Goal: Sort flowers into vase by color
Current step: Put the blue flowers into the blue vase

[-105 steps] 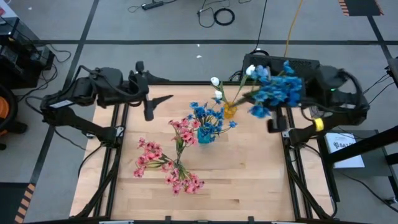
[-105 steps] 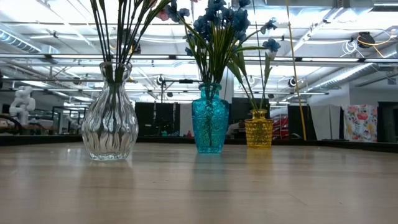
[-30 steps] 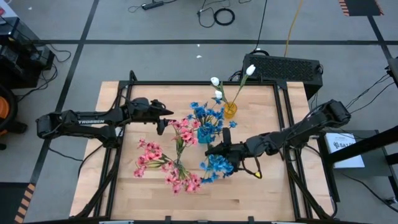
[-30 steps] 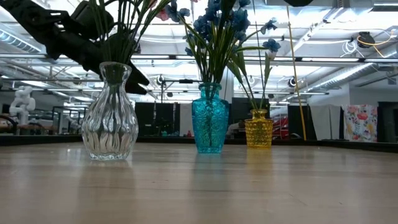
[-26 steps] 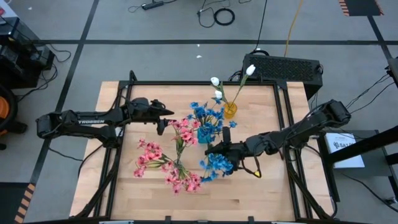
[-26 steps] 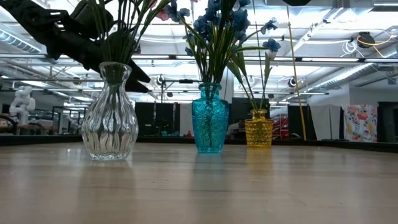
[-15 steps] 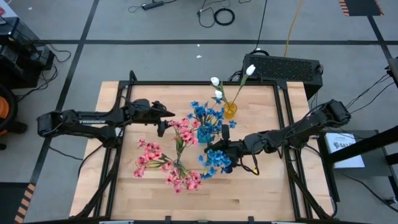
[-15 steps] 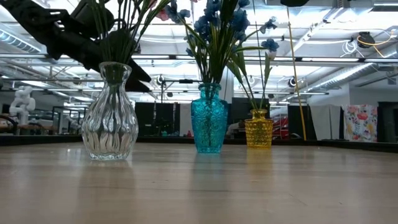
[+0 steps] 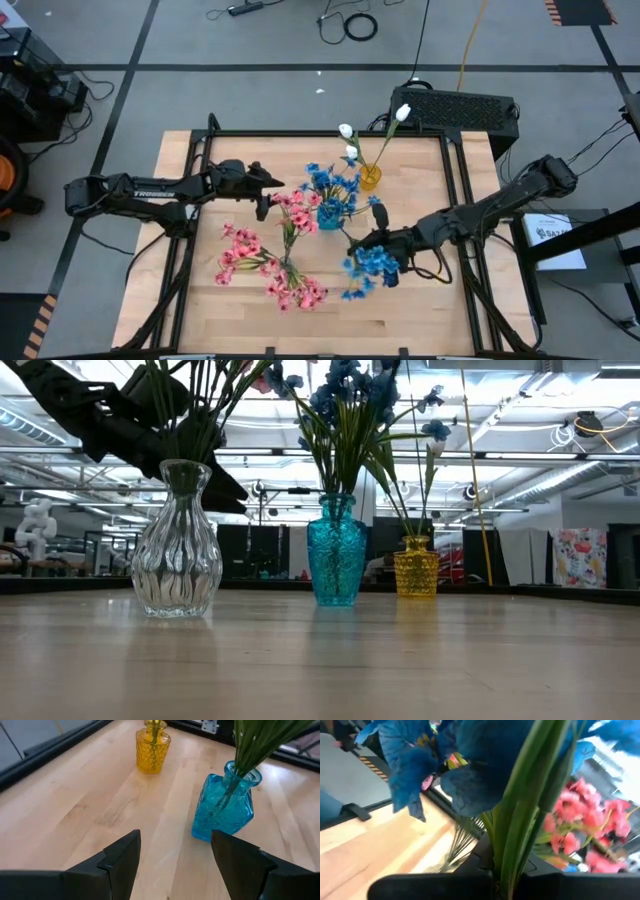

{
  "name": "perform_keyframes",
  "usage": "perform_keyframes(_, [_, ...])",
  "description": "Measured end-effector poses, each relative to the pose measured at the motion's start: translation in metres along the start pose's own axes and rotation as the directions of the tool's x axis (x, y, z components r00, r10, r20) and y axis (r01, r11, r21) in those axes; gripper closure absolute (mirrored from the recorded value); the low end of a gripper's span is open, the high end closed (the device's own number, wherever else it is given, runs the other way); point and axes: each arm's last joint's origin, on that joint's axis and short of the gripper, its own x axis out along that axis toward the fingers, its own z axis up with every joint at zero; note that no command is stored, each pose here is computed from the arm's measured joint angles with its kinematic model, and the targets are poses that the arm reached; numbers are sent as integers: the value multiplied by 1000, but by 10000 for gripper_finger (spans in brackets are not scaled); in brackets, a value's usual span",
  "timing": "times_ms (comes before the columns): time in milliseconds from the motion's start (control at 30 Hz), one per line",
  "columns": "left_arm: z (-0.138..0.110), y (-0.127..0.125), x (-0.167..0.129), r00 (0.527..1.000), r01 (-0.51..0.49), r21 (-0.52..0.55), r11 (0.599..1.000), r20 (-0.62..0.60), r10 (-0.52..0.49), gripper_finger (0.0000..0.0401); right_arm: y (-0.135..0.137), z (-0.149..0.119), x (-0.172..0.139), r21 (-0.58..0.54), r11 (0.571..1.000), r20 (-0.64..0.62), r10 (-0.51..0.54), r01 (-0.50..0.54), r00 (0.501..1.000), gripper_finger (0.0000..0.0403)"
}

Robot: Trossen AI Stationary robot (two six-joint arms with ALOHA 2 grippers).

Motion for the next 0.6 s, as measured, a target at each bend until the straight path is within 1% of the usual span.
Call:
perform_keyframes(67, [0, 0, 1, 1000, -1, 40, 999, 1, 1, 153, 1, 0, -3, 40, 999, -23, 14, -14, 1000, 401])
perform_keyframes(133, [-2, 1, 3, 1000, -7, 79, 997, -7, 8, 153, 2, -3, -5, 147, 989, -61, 20, -11, 998, 401])
perform_keyframes(200, [-4, 2, 5, 1000, -11, 110, 994, -21, 13, 153, 6, -5, -6, 255, 967, -118, 12, 18, 993, 401])
perform_keyframes(267, [-6, 3, 8, 999, -9, 138, 990, -39, 15, 153, 14, -6, -8, 290, 956, -149, 12, 32, 989, 401])
perform_keyframes(367, [-11, 5, 13, 997, -5, 163, 987, -72, 17, 153, 31, -6, -14, 311, 948, -159, -19, 68, 987, 401])
perform_keyframes(467, [-17, 7, 21, 995, -3, 158, 987, -100, 19, 153, 46, -5, -28, 350, 922, -195, -99, 163, 976, 401])
perform_keyframes(600, [-26, 8, 32, 998, 2, 151, 989, -55, 7, 153, 55, -3, -49, 390, 851, -240, -275, 352, 931, 401])
